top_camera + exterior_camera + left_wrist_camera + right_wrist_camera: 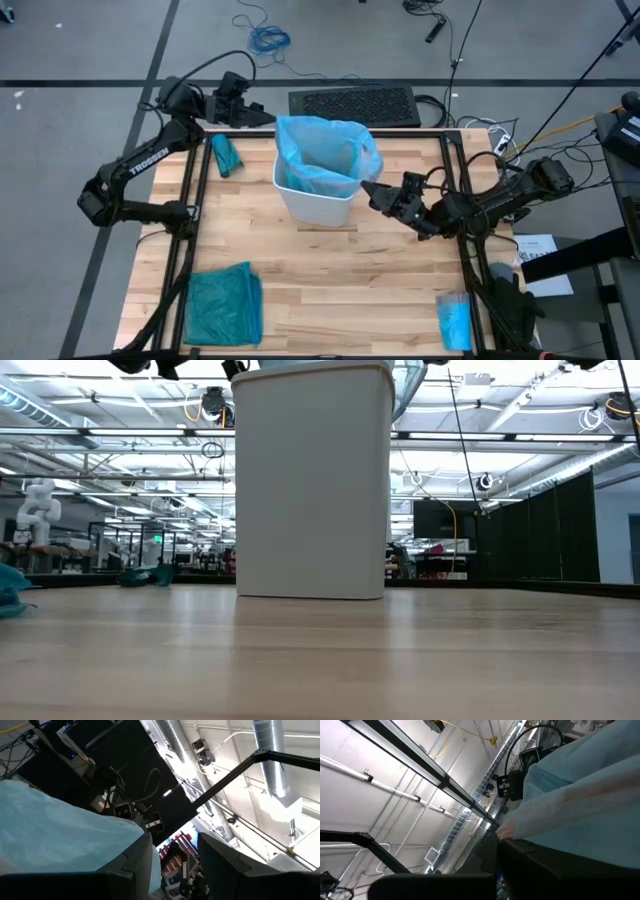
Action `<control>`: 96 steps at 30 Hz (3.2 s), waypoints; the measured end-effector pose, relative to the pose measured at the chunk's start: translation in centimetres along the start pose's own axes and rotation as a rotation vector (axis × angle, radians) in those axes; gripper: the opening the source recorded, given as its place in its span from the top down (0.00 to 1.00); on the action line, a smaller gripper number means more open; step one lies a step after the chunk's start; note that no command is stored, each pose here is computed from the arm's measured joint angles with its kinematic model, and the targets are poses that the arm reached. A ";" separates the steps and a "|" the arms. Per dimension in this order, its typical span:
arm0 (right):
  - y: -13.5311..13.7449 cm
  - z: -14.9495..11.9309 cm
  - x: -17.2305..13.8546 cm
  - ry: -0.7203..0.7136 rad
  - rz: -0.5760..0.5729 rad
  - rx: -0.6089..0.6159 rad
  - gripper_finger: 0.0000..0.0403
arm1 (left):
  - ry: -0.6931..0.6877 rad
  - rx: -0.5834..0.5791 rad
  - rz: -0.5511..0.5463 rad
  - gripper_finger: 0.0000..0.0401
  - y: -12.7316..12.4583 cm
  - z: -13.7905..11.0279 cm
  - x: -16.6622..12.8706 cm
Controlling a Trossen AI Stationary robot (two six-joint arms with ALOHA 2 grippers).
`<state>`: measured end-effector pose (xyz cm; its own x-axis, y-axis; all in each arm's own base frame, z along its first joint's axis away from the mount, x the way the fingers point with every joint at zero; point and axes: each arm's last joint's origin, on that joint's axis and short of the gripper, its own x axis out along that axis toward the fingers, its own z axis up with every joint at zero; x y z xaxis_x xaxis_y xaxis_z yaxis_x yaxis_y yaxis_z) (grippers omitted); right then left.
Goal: Place trash/remove bag and relplace
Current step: Remove the blue trash bag from the white trash bin
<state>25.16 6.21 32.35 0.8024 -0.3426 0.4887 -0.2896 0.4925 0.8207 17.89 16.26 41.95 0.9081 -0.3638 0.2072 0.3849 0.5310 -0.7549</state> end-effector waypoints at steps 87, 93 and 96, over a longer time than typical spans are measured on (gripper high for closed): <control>0.7 2.2 -0.1 -0.053 -0.088 -0.077 1.00 | 0.297 -0.020 -0.005 0.62 5.8 -7.8 11.1; 1.1 2.7 -0.2 -0.061 -0.080 -0.103 1.00 | 0.248 0.078 -0.066 0.62 2.3 -5.6 9.6; 1.1 2.6 -0.2 -0.058 -0.083 -0.107 1.00 | 0.257 0.052 -0.073 0.62 1.6 -5.1 8.7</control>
<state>23.35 4.70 33.94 0.7891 -0.4296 0.4391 -0.1636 0.5421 0.8242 25.58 9.97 39.39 0.8087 -0.5813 0.0904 0.4618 0.5321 -0.7096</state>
